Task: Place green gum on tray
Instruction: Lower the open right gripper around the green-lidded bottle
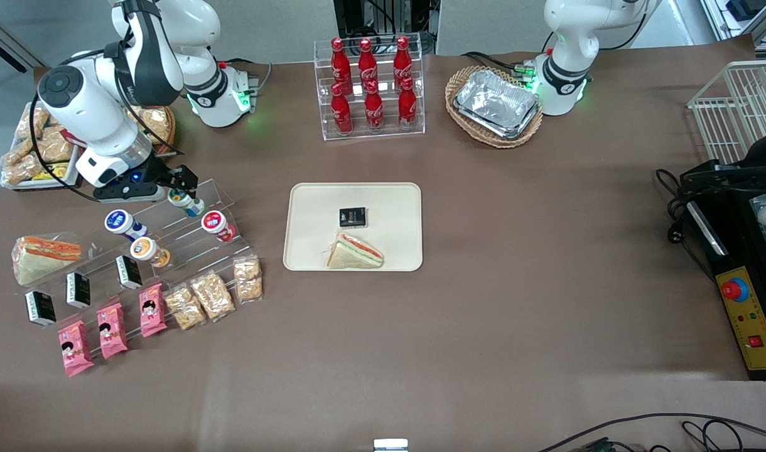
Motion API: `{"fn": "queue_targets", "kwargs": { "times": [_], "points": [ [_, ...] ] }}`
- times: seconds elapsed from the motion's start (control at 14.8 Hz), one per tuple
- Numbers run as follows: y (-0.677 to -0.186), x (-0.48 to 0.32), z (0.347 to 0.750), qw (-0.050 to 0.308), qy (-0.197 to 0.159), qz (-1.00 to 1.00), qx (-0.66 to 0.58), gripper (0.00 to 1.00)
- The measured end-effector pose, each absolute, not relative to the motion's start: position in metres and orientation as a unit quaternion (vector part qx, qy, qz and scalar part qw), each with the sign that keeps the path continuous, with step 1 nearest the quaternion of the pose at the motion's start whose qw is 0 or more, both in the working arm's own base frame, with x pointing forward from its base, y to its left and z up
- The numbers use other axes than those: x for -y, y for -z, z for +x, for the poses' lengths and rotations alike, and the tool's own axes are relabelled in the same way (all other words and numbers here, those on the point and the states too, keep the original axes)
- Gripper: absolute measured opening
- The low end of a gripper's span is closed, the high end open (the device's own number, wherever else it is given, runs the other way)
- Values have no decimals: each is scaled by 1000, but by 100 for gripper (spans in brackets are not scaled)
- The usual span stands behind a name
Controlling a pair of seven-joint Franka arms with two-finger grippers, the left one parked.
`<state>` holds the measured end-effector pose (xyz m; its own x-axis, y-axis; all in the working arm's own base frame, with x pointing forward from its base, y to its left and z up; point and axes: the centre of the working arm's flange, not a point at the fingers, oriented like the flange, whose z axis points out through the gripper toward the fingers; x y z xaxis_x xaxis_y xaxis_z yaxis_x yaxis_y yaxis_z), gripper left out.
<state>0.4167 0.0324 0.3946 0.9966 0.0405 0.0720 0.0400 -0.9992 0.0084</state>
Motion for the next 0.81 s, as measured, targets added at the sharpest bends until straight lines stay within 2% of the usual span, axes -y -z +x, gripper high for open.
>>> {"fn": "queue_targets", "kwargs": {
  "times": [0.34,0.54,0.61,0.74,0.81],
  "points": [
    [-386,-34,410,6,-31,999,-22,100],
    [-388,-34,409,6,-34,999,-22,96],
    [-388,-34,409,6,-34,999,-23,89],
    [-386,-35,408,7,-33,999,-24,84],
    [-385,-36,407,7,-32,999,-25,75]
  ]
}}
